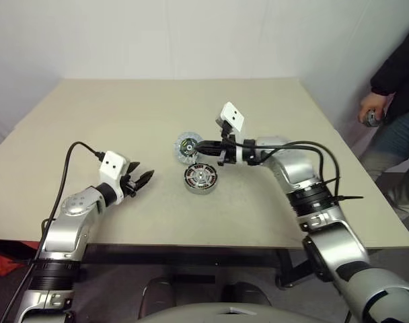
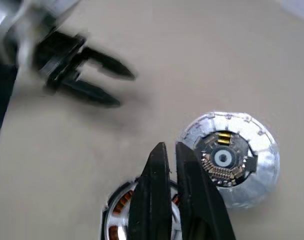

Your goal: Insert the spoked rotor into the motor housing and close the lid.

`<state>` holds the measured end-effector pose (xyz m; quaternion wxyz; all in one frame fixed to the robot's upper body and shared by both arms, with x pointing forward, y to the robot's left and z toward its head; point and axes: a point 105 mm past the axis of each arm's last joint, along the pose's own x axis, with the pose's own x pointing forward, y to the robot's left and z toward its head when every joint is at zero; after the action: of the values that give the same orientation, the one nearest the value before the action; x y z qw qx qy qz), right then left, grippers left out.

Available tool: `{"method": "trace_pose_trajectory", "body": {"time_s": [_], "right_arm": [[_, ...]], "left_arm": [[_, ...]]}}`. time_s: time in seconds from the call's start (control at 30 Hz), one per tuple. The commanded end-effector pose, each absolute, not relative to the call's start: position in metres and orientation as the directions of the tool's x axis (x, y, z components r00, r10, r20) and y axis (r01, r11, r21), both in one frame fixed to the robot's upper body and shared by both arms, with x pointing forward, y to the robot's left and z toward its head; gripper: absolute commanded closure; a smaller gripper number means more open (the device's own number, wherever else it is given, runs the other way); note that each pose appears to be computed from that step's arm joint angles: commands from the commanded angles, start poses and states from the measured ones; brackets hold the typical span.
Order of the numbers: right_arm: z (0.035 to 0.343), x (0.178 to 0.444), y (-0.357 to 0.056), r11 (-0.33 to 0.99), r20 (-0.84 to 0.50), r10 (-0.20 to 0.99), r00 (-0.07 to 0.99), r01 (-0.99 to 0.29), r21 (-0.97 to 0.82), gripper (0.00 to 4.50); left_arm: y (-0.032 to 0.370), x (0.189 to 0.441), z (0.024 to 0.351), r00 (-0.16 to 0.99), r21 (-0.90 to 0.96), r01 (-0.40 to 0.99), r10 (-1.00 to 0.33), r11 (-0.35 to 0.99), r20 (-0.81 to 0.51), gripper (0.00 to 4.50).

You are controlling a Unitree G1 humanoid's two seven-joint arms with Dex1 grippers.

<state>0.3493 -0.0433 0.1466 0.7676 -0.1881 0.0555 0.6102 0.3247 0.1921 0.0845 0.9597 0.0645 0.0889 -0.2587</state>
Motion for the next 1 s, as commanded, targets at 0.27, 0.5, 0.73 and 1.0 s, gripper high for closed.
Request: {"method": "trace_pose_trajectory", "body": {"time_s": [0.27,0.5,0.73,1.0], "right_arm": [[0.123,0.331,-0.067,-0.346,-0.666,0.745,0.047,-0.826,-0.445,2.12],[0.137,0.347,-0.054,-0.413,-0.688,0.724,0.056,-0.763,-0.497,0.79],[0.126,0.361,-0.061,-0.446,-0.748,0.661,0.059,-0.770,-0.455,0.79],[0.097,0.357,-0.074,-0.495,-0.802,0.597,0.016,-0.779,-0.385,0.79]], "left_arm": [[0.189,0.332,0.098,0.858,0.111,0.508,-0.491,0.854,-0.154,1.61],[0.182,0.332,0.096,0.853,0.104,0.516,-0.500,0.850,-0.148,1.61],[0.183,0.332,0.097,0.856,0.103,0.511,-0.496,0.853,-0.143,1.61],[0.185,0.330,0.095,0.863,0.100,0.500,-0.485,0.860,-0.142,1.61]]}}
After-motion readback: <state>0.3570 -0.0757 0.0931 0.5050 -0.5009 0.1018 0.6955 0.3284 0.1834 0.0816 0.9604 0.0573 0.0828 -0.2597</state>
